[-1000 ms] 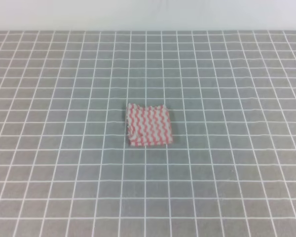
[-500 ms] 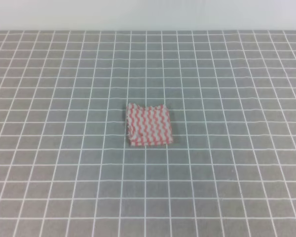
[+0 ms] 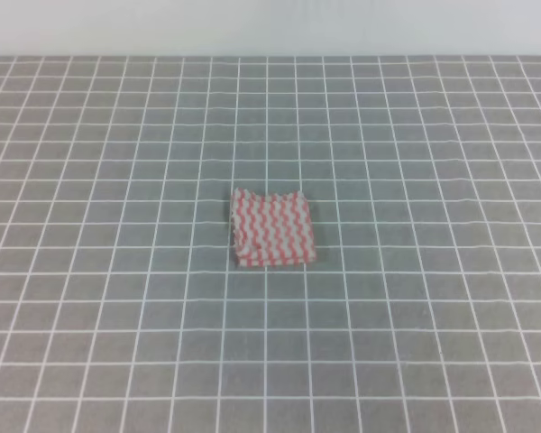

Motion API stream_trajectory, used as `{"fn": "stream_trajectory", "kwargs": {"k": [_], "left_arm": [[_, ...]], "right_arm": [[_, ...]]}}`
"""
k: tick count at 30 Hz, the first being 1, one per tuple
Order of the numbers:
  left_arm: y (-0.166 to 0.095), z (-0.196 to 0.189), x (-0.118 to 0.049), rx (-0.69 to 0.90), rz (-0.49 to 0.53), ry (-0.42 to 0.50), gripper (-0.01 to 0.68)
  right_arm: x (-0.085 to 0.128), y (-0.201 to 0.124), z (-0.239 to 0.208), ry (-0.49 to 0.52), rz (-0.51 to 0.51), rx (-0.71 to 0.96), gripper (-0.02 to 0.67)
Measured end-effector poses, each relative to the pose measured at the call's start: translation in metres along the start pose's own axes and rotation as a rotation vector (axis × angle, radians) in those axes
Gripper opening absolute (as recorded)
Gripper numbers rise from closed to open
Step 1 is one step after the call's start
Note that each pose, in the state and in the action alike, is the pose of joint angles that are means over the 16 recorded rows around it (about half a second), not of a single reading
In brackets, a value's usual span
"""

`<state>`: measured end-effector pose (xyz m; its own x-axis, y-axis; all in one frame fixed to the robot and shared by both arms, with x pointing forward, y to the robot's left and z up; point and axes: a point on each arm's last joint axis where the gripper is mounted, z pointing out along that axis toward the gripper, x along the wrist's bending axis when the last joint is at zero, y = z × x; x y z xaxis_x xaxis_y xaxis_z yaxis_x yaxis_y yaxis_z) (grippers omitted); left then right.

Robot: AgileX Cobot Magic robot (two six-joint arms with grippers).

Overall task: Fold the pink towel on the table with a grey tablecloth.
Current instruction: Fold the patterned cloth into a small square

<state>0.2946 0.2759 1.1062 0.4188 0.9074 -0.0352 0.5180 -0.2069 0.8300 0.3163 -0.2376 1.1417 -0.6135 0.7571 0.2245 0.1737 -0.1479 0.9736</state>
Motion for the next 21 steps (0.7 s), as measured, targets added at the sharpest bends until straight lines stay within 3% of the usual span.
{"fn": "stream_trajectory", "kwargs": {"k": [21], "left_arm": [[-0.0001,0.0002,0.0000,0.003,0.000,0.000,0.000]], "right_arm": [[0.0038,-0.0092,-0.0002,0.044,-0.014,0.094,-0.017]]}}
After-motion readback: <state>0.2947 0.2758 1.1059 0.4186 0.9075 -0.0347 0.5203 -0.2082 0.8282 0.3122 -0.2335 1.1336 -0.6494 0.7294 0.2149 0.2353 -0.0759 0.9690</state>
